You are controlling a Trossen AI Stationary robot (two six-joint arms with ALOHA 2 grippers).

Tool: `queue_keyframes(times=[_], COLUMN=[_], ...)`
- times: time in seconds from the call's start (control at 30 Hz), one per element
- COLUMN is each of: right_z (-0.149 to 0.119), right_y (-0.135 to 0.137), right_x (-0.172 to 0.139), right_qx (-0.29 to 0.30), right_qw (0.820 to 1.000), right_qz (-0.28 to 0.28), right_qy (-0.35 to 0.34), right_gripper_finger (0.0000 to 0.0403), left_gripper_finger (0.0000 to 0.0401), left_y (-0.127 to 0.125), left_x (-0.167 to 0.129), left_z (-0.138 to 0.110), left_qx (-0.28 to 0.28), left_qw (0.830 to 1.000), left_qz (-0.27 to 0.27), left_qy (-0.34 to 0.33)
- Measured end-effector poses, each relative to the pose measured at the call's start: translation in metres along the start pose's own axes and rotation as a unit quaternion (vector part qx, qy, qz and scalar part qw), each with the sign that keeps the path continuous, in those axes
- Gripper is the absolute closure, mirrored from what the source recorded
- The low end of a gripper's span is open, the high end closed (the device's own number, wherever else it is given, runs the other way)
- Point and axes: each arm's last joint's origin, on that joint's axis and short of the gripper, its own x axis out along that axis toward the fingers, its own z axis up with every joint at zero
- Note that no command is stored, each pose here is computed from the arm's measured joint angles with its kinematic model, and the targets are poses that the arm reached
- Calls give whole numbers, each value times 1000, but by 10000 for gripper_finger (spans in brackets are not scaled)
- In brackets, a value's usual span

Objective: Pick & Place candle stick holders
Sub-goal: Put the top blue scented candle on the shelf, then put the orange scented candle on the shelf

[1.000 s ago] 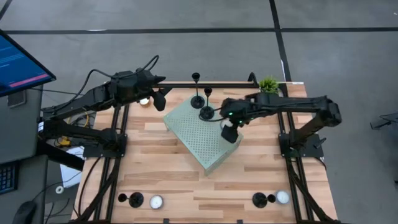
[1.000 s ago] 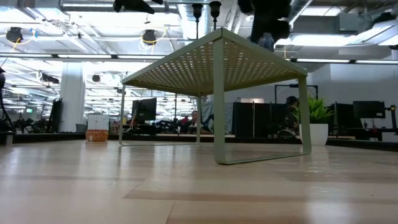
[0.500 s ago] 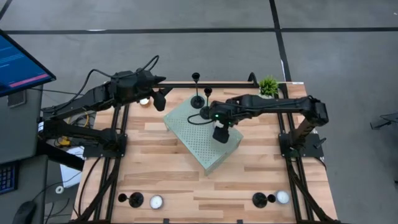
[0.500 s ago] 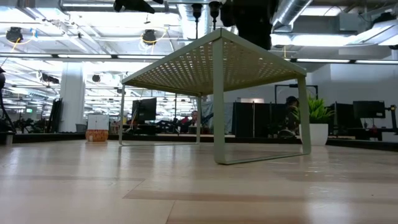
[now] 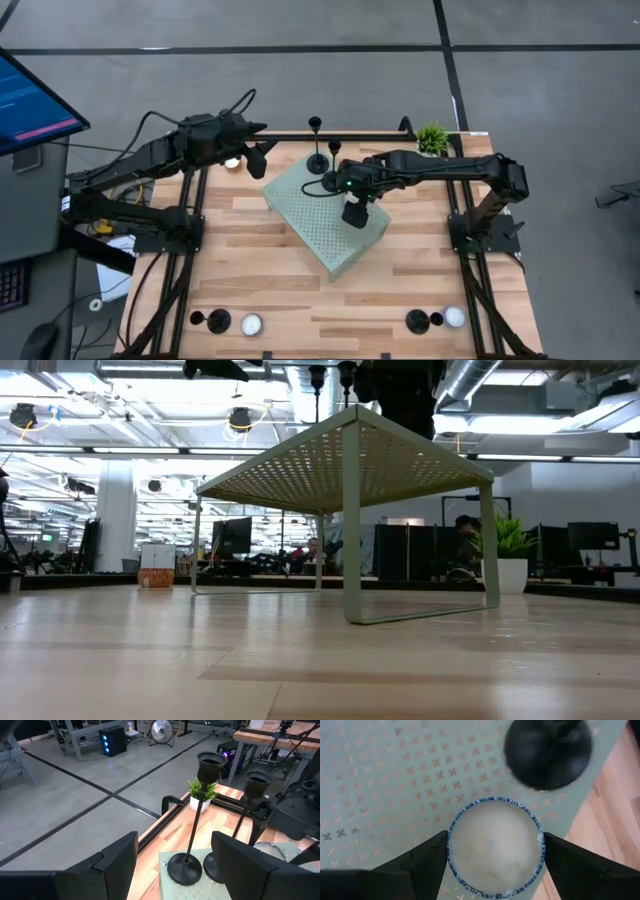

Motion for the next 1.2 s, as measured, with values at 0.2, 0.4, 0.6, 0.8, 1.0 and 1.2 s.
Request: queue_keyframes(times=[0.2, 0.4, 0.6, 0.8, 1.0, 1.2], right_z=[0, 0, 0, -1, -7, -23], right_y=[0, 1, 1, 1, -5, -11], right_x=[0, 0, 0, -2, -33, -80], right_qx=[0, 0, 0, 1, 10, 44], right_qw=[1000, 1000, 1000, 1000, 999, 993], right_qz=[0, 17, 21, 21, 32, 54], right_qy=[1, 5, 6, 3, -39, -97], right_gripper_finger=[110, 86, 50, 47, 47, 45], left_gripper_finger=[147, 147, 147, 147, 147, 147], left_y=[0, 0, 0, 0, 0, 2], left_x=[0, 0, 0, 0, 0, 13], left_z=[0, 0, 0, 0, -1, -19], left_qx=[0, 0, 0, 0, 5, 33], left_qw=[1000, 1000, 1000, 1000, 1000, 991], left_qz=[1, 1, 1, 1, 7, 93], left_qy=[0, 0, 0, 0, 4, 88])
